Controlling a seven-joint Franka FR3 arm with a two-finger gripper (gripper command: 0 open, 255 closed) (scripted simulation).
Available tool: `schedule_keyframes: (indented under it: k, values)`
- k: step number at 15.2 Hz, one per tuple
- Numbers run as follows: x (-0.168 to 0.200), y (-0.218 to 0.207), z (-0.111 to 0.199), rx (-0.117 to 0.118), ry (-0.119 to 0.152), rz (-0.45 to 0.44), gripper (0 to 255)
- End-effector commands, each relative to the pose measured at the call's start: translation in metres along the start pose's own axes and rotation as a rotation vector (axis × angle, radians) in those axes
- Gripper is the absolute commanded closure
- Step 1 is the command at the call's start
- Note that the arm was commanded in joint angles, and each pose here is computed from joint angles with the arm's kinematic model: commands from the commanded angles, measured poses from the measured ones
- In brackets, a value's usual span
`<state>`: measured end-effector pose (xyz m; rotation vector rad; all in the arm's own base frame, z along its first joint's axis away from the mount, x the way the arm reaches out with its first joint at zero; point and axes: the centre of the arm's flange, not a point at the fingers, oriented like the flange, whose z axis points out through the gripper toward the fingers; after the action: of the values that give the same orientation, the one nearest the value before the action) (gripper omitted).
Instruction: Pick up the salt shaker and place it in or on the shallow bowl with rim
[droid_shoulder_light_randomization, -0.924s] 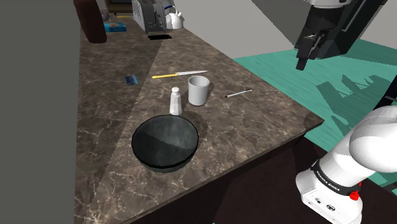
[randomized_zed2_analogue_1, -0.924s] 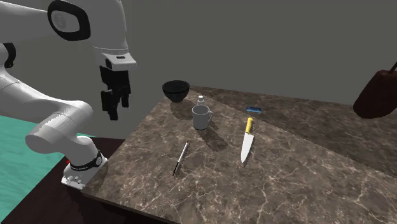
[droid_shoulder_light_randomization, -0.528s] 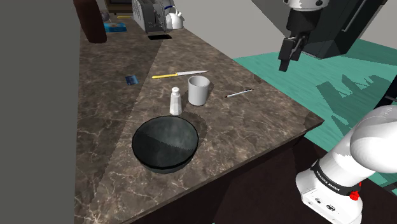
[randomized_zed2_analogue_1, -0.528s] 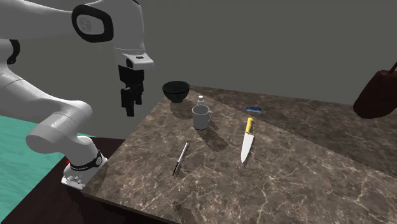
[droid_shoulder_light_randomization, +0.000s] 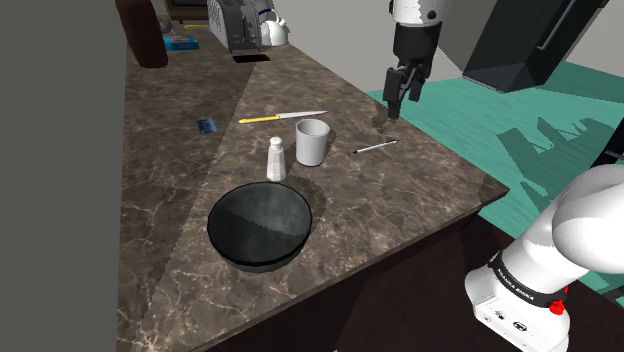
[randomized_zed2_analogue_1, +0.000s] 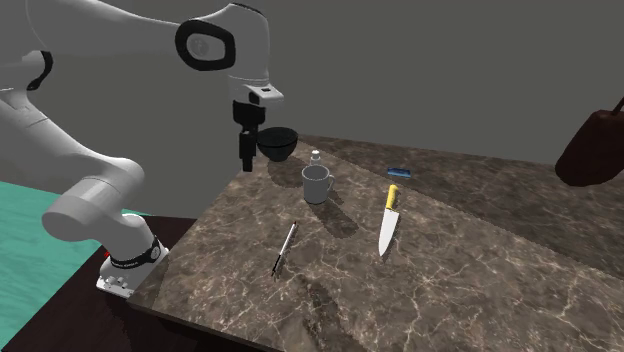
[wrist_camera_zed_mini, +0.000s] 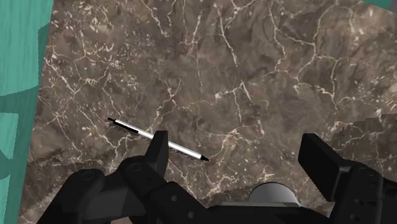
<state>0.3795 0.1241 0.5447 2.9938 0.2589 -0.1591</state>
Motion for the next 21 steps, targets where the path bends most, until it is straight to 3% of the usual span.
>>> schedule_keyframes:
  k: [1,21]
  values:
    - [0.022,-0.017,0.004,0.002,0.001,-0.012,0]
    - [0.202,-0.208,0.016,0.008,0.009,-0.136,0]
